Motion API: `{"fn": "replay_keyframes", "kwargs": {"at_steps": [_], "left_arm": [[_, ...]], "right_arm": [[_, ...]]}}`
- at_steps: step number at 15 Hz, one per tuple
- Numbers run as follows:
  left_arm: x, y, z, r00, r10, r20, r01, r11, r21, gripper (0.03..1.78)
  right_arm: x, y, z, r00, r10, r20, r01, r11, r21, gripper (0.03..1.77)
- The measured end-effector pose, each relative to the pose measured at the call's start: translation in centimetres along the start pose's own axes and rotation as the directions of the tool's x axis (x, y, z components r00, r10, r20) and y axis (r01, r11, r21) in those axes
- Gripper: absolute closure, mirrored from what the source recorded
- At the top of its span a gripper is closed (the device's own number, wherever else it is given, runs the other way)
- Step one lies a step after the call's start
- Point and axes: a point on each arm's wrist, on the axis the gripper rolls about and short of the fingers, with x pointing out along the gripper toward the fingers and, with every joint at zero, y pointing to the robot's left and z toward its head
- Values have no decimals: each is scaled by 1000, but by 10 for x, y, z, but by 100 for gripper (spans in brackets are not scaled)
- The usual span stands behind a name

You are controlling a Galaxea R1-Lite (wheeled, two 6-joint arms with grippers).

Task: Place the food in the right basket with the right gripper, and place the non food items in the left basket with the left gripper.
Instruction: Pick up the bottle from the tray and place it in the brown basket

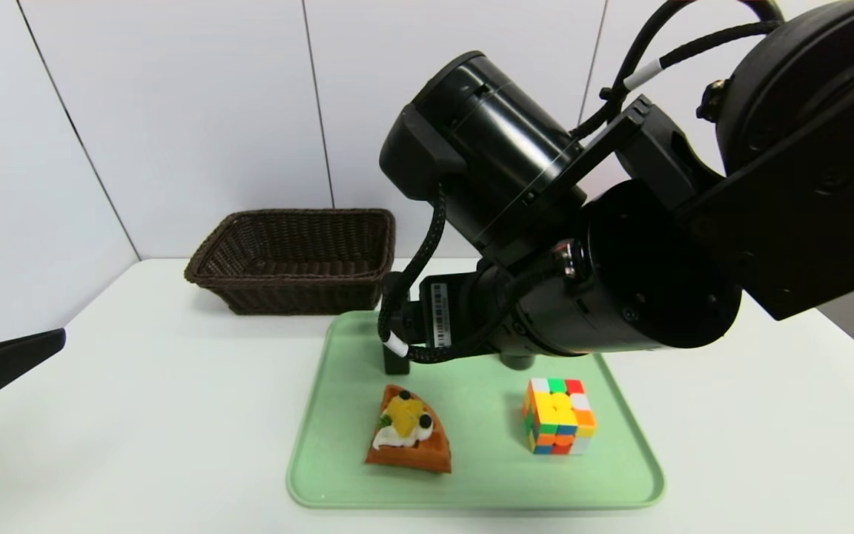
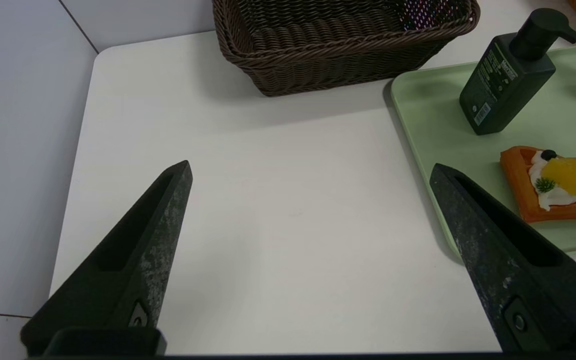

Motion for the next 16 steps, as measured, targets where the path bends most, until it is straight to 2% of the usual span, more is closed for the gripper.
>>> {"fn": "replay_keyframes", "kwargs": {"at_steps": [9, 16], "left_arm": [[2, 0, -2, 1000, -4, -17, 4, 1000, 0, 12], [6, 1, 2, 1000, -2, -16, 2, 1000, 0, 12]], "right_arm": [[10, 21, -11, 1000, 25, -3, -25, 1000, -18, 9], [32, 37, -15, 999, 27, 25, -27, 1000, -14, 9]]}}
